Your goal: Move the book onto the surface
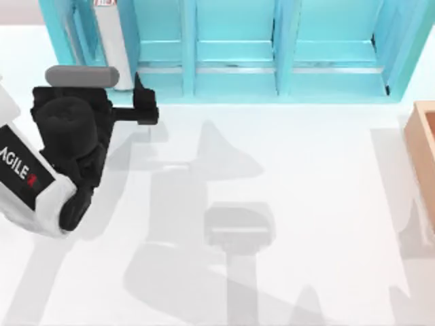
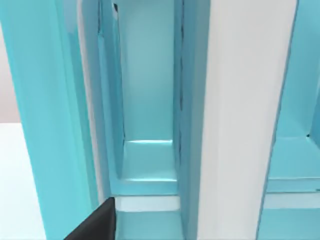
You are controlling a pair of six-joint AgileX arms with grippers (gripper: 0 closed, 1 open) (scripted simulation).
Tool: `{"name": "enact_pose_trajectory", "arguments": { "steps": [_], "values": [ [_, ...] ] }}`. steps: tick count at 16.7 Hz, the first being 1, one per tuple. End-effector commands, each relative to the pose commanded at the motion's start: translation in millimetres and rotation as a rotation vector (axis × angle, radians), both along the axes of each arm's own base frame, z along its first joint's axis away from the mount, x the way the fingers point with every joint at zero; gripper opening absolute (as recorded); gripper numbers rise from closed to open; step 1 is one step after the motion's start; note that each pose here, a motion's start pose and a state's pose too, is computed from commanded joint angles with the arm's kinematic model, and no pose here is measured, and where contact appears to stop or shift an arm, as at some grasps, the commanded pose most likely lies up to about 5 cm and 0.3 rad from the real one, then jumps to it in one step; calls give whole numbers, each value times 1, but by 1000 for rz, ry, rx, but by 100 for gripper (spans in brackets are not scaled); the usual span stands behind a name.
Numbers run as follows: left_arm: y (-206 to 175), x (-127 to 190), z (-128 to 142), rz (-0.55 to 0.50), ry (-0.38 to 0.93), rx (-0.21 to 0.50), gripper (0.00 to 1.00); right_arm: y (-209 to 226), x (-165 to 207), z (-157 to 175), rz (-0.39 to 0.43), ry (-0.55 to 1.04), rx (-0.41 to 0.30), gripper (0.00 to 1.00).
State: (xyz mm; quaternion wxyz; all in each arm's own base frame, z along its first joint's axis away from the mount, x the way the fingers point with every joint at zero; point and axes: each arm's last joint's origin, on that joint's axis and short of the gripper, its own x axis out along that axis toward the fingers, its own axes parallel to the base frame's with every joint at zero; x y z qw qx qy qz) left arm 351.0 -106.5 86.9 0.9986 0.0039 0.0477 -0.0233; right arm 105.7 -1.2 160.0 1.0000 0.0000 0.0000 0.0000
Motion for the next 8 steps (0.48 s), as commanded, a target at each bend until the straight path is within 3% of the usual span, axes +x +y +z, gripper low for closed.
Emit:
{"name": "enact_pose_trajectory", "arguments": {
  "steps": [4, 8],
  "values": [
    [0, 8, -2, 1, 3, 1, 100, 0, 0, 0, 0, 0, 0, 100],
    [-4, 47, -6, 0, 0, 0, 100, 0, 0, 0, 0, 0, 0, 100]
  ]
}}
